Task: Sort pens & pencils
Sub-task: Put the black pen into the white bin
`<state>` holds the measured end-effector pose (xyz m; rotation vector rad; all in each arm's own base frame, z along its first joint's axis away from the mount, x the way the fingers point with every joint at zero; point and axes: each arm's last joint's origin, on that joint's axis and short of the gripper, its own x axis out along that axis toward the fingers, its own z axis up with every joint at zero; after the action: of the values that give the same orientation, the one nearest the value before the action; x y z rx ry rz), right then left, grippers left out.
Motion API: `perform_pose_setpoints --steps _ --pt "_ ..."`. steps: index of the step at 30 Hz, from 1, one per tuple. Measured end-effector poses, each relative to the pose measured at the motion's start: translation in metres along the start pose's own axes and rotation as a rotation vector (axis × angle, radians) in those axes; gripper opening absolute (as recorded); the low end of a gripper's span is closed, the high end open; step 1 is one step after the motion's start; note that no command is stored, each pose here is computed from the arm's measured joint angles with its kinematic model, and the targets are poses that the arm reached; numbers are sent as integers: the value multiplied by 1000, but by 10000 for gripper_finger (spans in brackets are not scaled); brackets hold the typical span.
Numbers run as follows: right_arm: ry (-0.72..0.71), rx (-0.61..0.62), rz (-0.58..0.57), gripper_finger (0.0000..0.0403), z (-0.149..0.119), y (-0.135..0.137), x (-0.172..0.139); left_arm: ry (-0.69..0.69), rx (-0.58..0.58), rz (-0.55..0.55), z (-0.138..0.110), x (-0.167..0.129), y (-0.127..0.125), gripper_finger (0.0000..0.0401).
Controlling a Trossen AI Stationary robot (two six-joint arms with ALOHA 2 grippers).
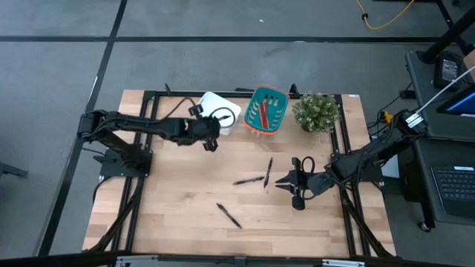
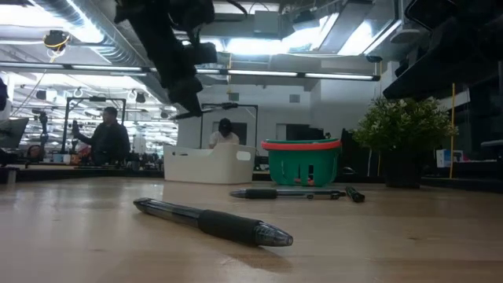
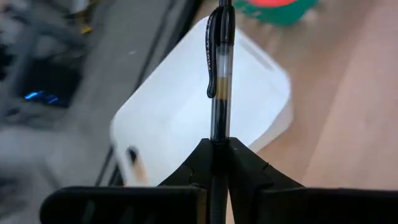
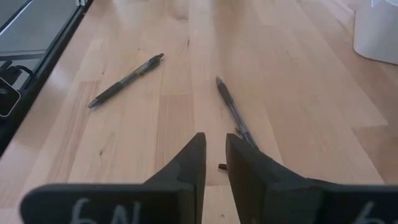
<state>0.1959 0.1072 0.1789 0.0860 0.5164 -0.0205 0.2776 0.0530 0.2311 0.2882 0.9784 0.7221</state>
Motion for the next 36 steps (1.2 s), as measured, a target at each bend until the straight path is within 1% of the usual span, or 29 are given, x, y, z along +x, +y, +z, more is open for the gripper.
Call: perform_pose_setpoints --steps 4,7,12,16,22,26,29,33,36 --pt "0 0 0 65 0 0 0 -34 46 -128 5 14 15 21" --pt "0 0 0 65 0 0 0 -31 81 -209 2 24 29 21" --pt "0 2 0 65 0 0 0 22 107 -190 -6 38 53 21" --pt "0 18 0 65 0 0 0 8 92 -274 -11 47 68 21" --pt "0 20 0 65 0 0 0 -4 72 -340 -18 58 87 21" --pt "-1 0 0 65 0 0 0 -66 71 -349 -16 65 95 21" --pt "-4 -1 -8 65 0 0 0 -82 71 -360 -16 73 97 21" --pt "-12 -2 -28 65 1 -1 0 -30 89 -383 -19 89 94 21" --pt "-13 -3 -29 65 1 -1 0 -9 83 -423 -18 102 93 21"
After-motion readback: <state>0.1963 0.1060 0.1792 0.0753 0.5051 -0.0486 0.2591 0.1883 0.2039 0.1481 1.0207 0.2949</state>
